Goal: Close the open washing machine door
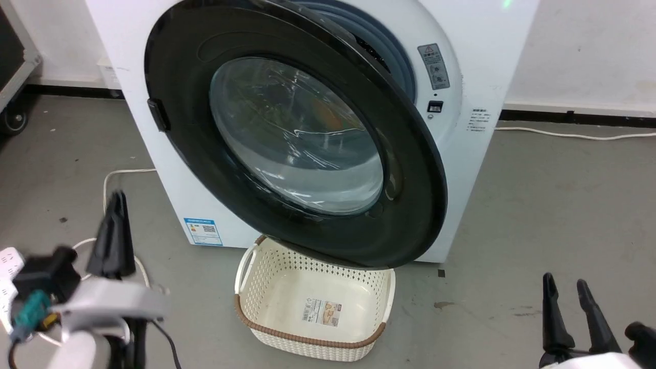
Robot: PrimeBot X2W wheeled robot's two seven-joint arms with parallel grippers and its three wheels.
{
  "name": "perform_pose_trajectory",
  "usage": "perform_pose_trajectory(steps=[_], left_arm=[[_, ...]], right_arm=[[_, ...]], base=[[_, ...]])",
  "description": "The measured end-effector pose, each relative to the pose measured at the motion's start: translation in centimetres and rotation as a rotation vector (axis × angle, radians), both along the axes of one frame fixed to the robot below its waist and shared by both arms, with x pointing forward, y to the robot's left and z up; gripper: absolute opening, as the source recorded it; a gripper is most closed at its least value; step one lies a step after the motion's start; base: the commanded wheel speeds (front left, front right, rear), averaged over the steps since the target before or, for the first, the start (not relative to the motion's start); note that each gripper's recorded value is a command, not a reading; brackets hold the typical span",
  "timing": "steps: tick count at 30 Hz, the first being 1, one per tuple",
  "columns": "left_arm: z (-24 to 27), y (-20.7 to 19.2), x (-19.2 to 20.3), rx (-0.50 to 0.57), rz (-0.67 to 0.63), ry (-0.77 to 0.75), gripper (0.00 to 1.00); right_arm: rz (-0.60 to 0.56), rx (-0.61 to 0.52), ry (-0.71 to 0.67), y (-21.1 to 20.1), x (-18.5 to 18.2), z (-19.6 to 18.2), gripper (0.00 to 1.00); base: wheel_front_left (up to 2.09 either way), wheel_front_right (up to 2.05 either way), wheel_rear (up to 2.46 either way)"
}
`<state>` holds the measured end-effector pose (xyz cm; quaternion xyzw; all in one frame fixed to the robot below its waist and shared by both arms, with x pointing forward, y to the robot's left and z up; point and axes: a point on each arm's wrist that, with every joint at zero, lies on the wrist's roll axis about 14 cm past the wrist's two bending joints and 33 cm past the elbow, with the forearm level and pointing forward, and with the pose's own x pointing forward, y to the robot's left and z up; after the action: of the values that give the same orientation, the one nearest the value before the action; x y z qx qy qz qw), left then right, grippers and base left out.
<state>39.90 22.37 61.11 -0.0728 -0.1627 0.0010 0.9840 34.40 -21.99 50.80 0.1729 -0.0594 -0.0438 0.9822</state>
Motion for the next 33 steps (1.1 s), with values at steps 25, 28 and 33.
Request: perform_pose_trajectory(steps=[25,28,33], left_arm=[[-9.8,-3.1,-1.9,-0.081,-0.070,0.249,1.00],[-9.7,-2.9,-2.0,-0.080,-0.062,0.245,1.00],[-9.7,-2.8,-2.1,-0.074,-0.054,0.243,1.00]], right_arm=[[0.044,0.011,0.060,1.5,-1.0,-2.0,0.00],[0.048,0.005,0.061,1.7,-1.0,-2.0,0.00],[0.057,-0.056,0.066,1.7,-0.9,-1.9,0.00]], base=[[0.00,0.00,0.00],[0.00,0.00,0.00],[0.00,0.00,0.00]])
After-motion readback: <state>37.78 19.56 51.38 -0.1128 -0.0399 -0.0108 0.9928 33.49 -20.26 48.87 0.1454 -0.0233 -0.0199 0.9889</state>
